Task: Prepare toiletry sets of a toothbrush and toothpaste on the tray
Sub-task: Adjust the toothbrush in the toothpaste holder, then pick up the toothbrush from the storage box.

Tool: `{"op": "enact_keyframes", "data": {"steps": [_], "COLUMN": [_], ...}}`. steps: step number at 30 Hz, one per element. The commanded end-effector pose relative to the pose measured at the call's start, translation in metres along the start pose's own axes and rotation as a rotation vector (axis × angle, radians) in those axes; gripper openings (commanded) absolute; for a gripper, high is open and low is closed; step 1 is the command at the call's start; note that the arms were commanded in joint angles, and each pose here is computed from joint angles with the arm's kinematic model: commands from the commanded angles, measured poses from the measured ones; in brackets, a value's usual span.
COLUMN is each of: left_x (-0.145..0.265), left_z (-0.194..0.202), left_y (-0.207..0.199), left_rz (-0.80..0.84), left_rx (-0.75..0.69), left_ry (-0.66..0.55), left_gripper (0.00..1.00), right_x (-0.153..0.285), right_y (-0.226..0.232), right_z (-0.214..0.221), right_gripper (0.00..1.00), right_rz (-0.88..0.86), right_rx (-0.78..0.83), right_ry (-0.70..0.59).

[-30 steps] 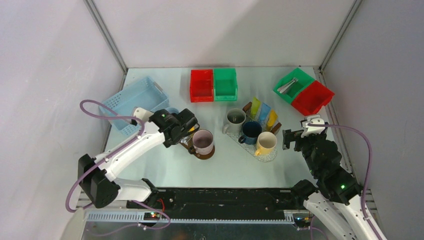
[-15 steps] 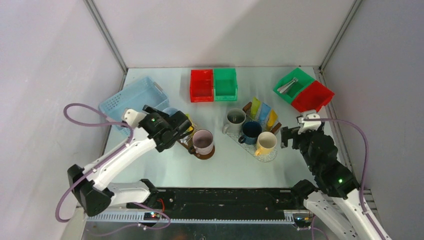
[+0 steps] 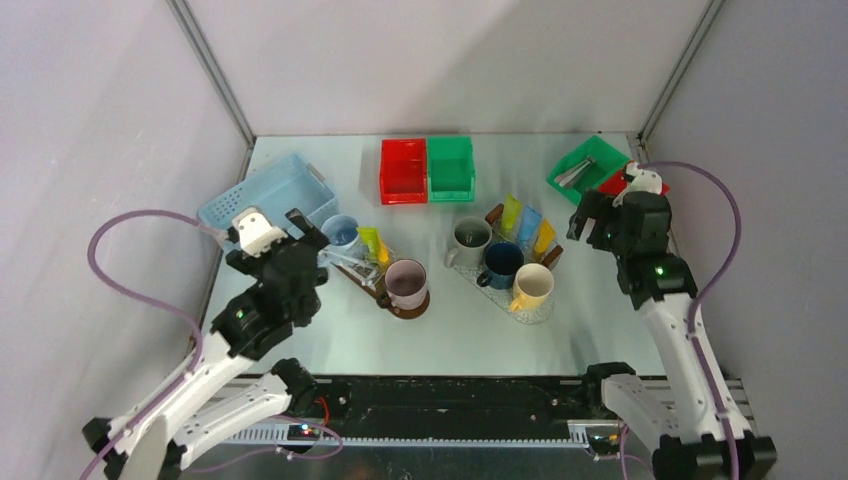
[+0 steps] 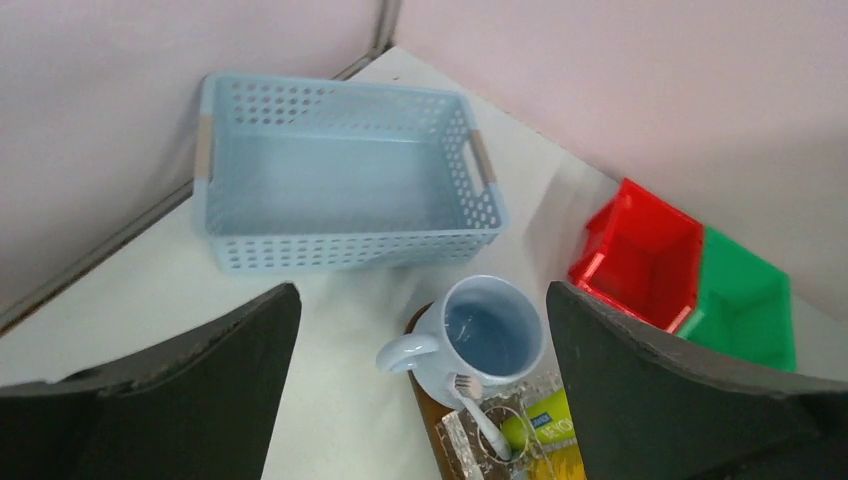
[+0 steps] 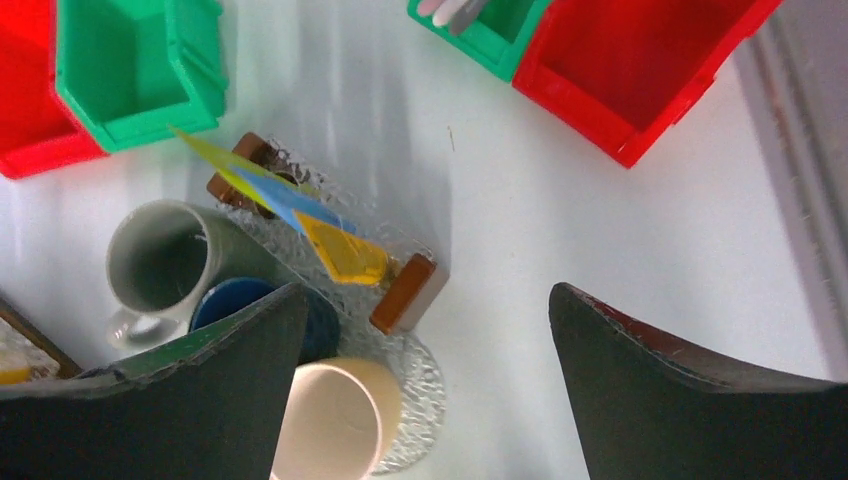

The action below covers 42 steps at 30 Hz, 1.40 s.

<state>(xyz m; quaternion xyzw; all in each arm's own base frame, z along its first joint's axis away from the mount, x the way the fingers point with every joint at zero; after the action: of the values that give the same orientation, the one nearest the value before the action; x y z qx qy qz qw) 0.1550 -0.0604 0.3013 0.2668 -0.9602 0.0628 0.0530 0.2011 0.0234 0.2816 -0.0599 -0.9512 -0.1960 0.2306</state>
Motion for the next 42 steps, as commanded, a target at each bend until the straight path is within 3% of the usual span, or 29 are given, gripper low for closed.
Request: {"op": "enact_keyframes", "data": {"steps": [1, 8, 21, 32, 42], "left_x": [0.004, -0.002, -0.033, -0.041, -0.046], "left_z": [-0.040, -0.059, -0.039, -0.031, -0.026], "left_y": [0.001, 0.002, 0.011, 0.027, 0.026], "left_rz": [0.234, 0.403, 0.395, 0.270, 0.250], "left_rx": [-0.105, -0.256, -0.207, -0.187, -0.208], "left_ry": [-0.195, -0.237, -0.230, -0.272, -0.265], "left_gripper": [1.00, 1.00, 1.00, 0.99, 0.97], "right_x": [-0.026, -0.099, -0.225, -0.278, -0.304], "right_y": [0.012, 0.007, -0.001, -0.022, -0.027], "right_z": [-0.025, -0.047, -0.048, -0.021, -0.010], "right_gripper": [0.92, 0.86, 0.68, 0.45, 0.40], "right_rz": [-0.048, 0.056, 0.175, 0.175, 0.154], "right_rx": [-0.202, -0.389, -0.592, -0.704, -0.748], "right_ry": [-0.022, -0.013, 0.096, 0.171, 0.185]}}
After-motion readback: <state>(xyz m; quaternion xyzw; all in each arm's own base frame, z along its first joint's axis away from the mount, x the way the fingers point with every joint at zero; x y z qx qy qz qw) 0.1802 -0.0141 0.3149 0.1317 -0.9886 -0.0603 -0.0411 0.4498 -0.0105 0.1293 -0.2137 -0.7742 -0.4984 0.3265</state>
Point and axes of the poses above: each gripper's point midway between its finger pads, its own x axis back along the fingers, its own y axis along the line the jaws close on, z = x × y, the point moved 10 cm from there along x, back along the fingers, and after that the axes turned 12 degrees about -x, right-handed, at the moved point
